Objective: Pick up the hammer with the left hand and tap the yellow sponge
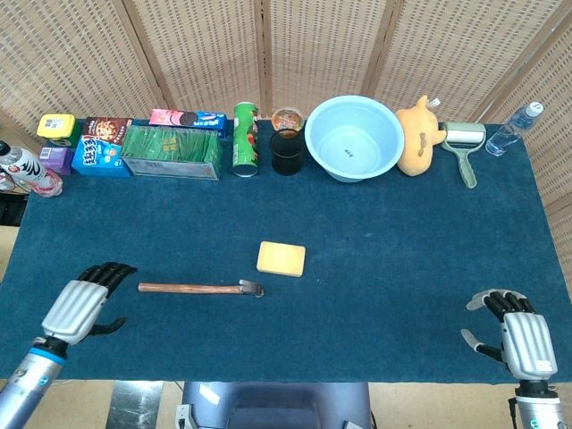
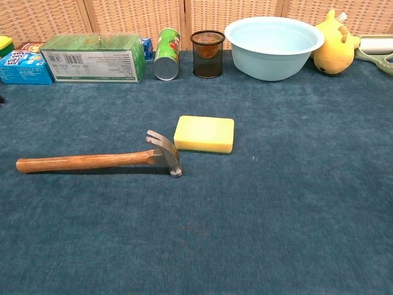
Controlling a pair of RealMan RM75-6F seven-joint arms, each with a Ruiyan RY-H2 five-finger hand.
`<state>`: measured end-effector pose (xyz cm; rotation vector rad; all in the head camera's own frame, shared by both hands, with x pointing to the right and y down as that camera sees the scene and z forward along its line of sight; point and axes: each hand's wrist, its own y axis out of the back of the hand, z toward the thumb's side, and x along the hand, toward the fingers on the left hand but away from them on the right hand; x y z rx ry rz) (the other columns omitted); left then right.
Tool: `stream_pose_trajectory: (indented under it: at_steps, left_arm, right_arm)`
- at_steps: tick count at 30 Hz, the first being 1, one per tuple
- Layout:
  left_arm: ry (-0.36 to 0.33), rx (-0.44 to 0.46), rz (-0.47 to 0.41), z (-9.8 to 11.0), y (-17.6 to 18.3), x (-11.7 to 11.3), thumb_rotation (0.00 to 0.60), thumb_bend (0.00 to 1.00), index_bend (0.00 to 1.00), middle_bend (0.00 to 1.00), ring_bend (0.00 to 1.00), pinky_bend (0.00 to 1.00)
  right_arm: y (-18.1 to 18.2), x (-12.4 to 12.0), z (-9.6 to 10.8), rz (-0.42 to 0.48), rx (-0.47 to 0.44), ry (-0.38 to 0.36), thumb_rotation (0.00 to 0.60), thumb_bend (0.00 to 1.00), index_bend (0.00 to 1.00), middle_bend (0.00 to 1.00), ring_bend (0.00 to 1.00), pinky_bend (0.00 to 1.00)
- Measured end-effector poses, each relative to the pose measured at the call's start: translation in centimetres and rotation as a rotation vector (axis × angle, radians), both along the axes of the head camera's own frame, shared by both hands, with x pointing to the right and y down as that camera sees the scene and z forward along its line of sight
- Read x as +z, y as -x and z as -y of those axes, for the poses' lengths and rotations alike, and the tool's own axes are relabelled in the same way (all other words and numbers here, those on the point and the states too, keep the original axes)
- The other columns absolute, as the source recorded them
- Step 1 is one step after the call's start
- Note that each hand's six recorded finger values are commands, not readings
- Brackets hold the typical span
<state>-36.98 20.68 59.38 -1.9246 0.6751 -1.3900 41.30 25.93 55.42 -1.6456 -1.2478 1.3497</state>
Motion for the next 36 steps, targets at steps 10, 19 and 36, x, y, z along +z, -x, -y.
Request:
stream_pose_trajectory:
  at_steps: [10, 19, 36]
  left_arm:
    - [0.057, 0.155, -0.039, 2.2, -8.3, 2.8, 0.6, 0.37, 0.17, 0.23, 0.18, 0.28]
    - [0.118, 0.187, -0.054, 2.5, -12.7, 5.6, 0.6, 0.4, 0.22, 0.25, 0.21, 0.34]
    - [0.169, 0.179, -0.037, 2.7, -15.0, 9.0, 0.6, 0.48, 0.26, 0.28, 0.23, 0.36]
  right_arm:
    - [-1.5, -0.5, -0.7, -0.003, 0.043, -0.017, 0.6, 0.22, 0.46, 0.41, 0.33, 0.25]
    - [-2.1, -0.5, -1.0, -0.008, 0.054, -0.012, 0.6, 0.22, 0.46, 0.41, 0.33, 0.25]
    - [-3.1, -1.1, -1.3, -0.027, 0.079, -0.019, 0.6, 0.22, 0.46, 0.41, 0.33, 0.25]
